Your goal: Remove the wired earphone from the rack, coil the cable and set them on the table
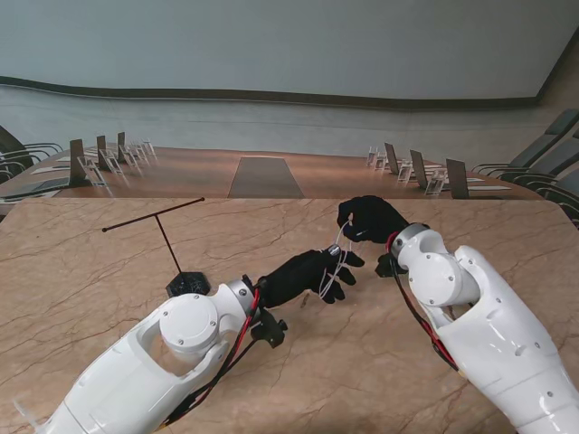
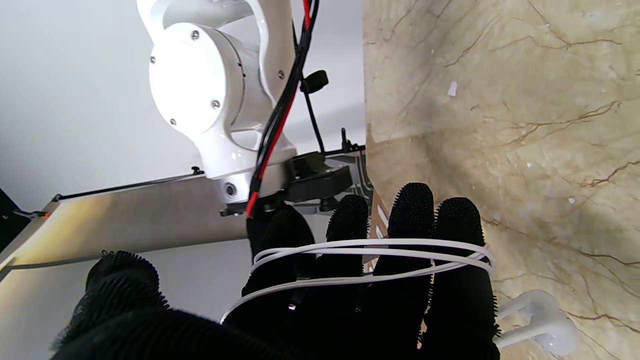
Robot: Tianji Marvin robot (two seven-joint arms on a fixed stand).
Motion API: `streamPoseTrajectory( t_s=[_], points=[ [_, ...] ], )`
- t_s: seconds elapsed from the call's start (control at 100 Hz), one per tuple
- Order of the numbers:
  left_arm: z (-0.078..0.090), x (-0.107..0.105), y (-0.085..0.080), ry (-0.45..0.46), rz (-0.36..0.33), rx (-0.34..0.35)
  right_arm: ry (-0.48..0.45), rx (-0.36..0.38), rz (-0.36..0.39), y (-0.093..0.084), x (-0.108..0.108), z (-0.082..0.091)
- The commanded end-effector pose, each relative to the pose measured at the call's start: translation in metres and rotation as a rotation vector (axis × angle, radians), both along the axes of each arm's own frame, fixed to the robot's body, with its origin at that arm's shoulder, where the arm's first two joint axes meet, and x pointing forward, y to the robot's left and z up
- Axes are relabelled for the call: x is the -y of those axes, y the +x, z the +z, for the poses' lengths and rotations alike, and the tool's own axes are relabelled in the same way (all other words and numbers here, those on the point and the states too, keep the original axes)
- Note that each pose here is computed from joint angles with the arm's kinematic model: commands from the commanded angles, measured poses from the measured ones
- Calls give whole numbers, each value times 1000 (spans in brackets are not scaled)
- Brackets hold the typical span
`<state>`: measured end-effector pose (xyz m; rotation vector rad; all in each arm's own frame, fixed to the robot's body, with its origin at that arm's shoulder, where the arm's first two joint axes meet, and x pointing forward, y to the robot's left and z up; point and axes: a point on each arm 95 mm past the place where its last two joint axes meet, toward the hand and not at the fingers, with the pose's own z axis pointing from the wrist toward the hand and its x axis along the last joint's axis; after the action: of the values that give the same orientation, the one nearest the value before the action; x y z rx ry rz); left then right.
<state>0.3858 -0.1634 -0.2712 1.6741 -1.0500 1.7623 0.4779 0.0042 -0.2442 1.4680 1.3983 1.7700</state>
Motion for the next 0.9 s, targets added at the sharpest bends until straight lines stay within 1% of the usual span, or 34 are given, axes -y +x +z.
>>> streamPoseTrajectory(
  t_s=[0.0, 0.11, 0.18, 0.38, 0.62, 0.89],
  points=[
    [-7, 0, -2, 13, 6, -17, 0, 30, 26, -4, -4, 10],
    [-10, 0, -2, 21, 15, -16, 2, 55, 51, -10, -4, 19],
    [-11, 0, -2, 26, 16, -16, -11, 58, 67, -15, -4, 25],
    [-12, -1, -1, 37, 21, -20, -10, 99, 107, -26, -6, 37],
    [-17, -4, 3, 38, 54, -26, -34, 116, 161, -45, -8, 50],
    [-21, -11, 10, 60, 91, -12, -47, 151, 216, -68, -10, 62]
  ],
)
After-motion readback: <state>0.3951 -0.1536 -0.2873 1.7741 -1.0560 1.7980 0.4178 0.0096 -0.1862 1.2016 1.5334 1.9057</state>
